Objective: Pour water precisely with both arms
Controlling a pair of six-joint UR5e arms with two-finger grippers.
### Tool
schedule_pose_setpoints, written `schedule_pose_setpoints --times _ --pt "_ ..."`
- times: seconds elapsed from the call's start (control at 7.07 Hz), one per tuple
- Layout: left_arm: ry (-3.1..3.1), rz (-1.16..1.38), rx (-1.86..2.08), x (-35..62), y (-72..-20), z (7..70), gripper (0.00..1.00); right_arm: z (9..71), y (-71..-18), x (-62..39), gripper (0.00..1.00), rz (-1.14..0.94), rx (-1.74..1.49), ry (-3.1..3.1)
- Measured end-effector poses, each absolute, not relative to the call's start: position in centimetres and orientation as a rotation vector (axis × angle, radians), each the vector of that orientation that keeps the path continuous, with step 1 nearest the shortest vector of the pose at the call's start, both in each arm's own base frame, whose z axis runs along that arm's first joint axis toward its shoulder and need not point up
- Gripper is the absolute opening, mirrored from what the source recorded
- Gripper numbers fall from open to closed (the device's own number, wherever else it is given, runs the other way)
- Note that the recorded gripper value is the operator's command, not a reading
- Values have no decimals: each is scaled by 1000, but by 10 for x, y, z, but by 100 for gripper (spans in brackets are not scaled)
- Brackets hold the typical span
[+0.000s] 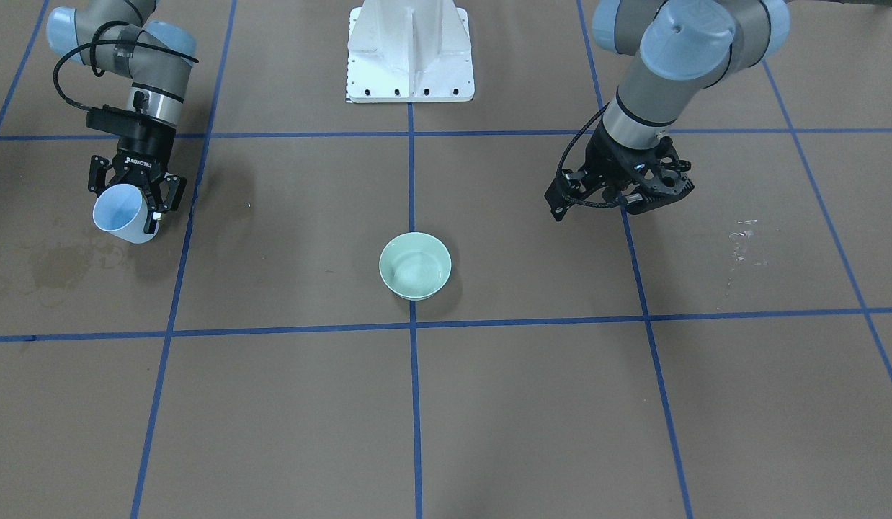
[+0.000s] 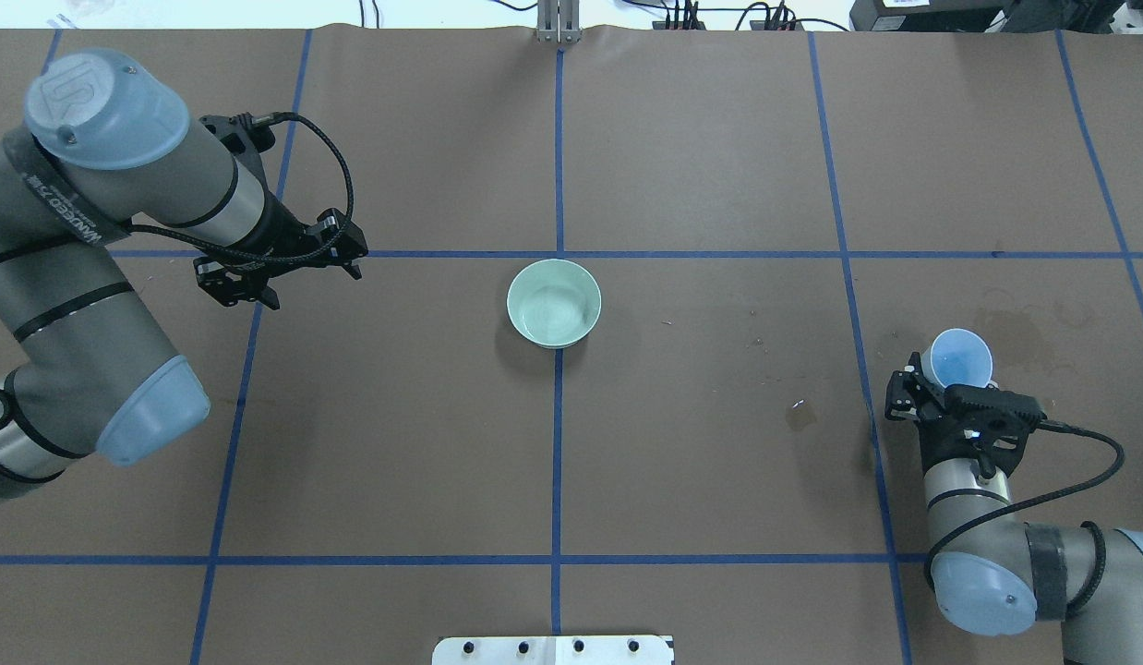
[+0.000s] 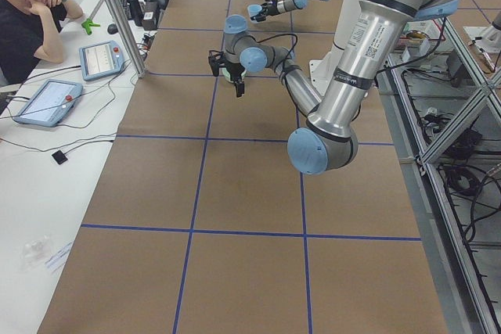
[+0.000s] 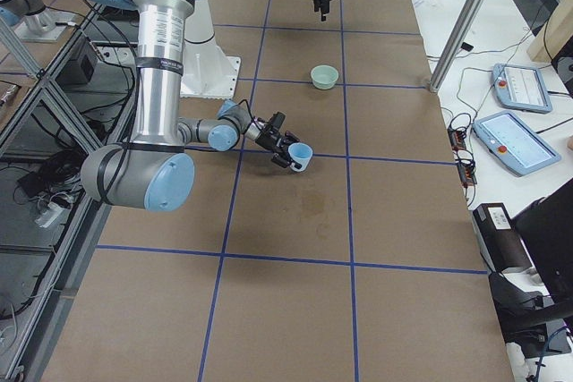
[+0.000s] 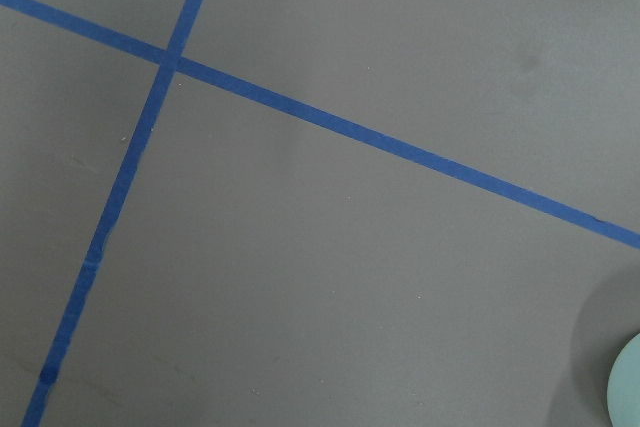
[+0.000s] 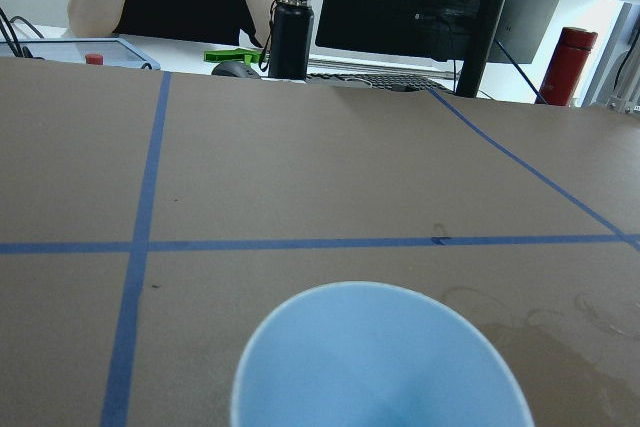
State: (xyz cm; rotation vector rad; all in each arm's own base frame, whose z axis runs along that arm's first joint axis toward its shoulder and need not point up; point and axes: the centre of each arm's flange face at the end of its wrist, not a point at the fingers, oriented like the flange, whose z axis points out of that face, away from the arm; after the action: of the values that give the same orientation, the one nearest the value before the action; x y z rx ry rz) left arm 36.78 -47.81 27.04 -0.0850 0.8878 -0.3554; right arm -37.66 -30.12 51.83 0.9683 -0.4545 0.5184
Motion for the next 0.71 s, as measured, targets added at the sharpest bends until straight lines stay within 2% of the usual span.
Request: schedule_pose_setpoints --times 0.42,0.71 --pt "890 -352 -84 367 -478 270 100 496 -341 -333 0 412 997 -506" --pt "896 -348 -79 367 -477 270 100 470 -357 -312 0 220 1056 -576"
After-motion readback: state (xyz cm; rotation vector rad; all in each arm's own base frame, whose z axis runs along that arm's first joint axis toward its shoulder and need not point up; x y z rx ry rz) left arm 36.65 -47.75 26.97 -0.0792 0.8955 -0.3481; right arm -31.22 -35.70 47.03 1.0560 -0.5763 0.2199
